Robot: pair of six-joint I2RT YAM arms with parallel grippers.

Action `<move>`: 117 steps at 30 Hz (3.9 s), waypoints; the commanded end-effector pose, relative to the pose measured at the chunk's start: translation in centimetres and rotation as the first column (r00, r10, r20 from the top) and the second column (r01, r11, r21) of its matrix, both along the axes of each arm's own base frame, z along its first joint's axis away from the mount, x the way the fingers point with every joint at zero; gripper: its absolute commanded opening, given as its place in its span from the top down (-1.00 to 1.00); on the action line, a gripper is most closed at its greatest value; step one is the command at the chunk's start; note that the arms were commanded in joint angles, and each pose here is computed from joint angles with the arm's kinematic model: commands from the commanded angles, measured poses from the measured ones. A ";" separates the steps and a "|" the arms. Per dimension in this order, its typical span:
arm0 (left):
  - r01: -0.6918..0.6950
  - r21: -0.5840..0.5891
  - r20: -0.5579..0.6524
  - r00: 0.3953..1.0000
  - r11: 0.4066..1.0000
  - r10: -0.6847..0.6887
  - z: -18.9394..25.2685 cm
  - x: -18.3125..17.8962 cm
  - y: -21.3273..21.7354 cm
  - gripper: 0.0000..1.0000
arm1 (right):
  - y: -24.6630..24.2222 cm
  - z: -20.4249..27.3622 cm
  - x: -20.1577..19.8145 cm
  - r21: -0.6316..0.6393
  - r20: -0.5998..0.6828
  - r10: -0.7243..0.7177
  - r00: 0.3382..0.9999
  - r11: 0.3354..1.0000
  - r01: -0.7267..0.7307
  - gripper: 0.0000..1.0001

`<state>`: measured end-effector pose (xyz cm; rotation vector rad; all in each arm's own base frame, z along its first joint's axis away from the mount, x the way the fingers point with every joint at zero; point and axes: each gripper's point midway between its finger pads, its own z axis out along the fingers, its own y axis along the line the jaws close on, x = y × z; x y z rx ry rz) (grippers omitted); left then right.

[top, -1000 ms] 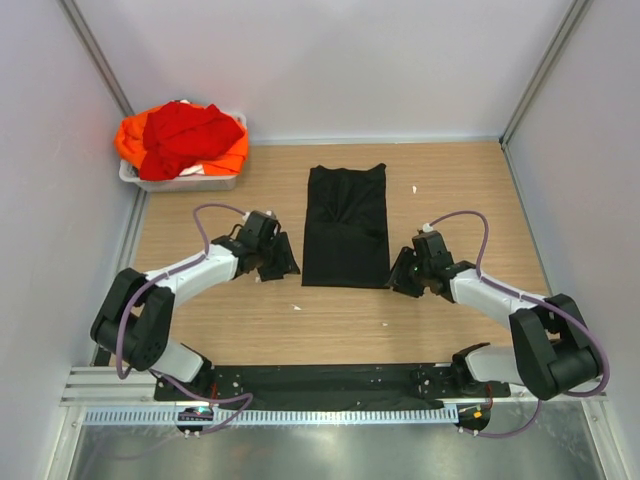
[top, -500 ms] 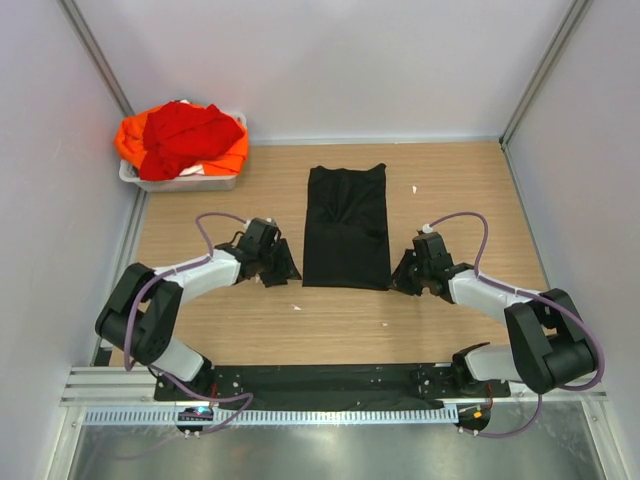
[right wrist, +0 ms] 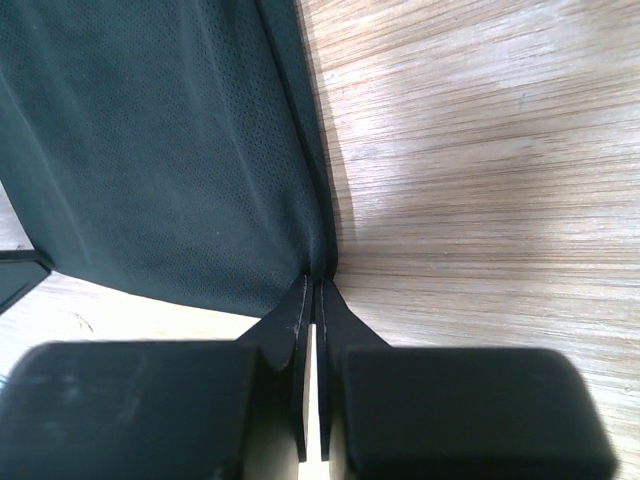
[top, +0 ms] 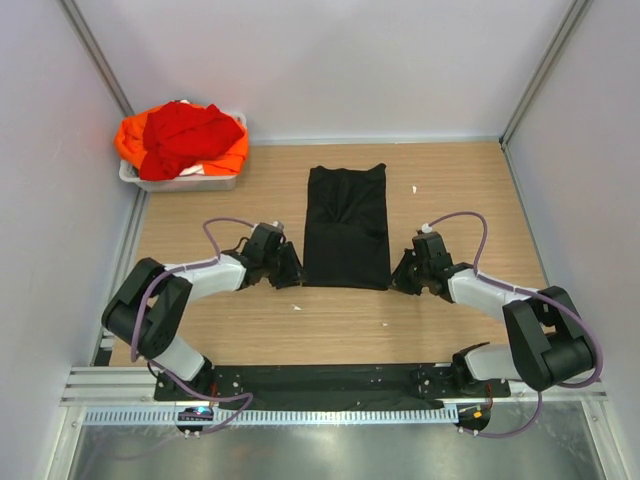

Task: Fold and stack the t-shirts
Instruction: Fold the tshirt

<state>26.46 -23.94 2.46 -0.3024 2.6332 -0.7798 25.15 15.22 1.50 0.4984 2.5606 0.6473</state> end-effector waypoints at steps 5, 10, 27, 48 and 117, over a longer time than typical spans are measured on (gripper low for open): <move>0.008 -0.018 -0.062 0.998 1.000 -0.009 -2.6 -1.8 -0.2 0.63 | -1.3 -2.2 -1.6 -0.084 -0.083 0.010 0.996 0.996 -0.017 0.98; 0.003 -0.010 -0.058 0.998 1.000 -0.004 -2.7 -2.1 0.1 1.00 | -1.4 -1.7 -1.6 -0.082 -0.074 0.010 0.997 0.997 -0.016 0.97; 0.048 0.040 -0.084 0.995 0.998 -0.045 0.6 -8.1 0.2 1.00 | -1.0 1.6 -5.9 0.011 -0.066 0.045 0.997 0.999 -0.044 0.98; 0.015 0.177 0.137 0.990 0.984 -0.040 13.4 -3.5 1.0 1.00 | 1.7 14.5 0.2 -0.011 0.177 0.094 0.980 0.996 -0.093 0.98; -0.001 0.095 0.017 1.000 0.995 0.000 12.2 8.3 4.2 -0.21 | 4.2 1.9 25.1 0.194 0.148 0.154 0.977 0.964 -0.181 0.31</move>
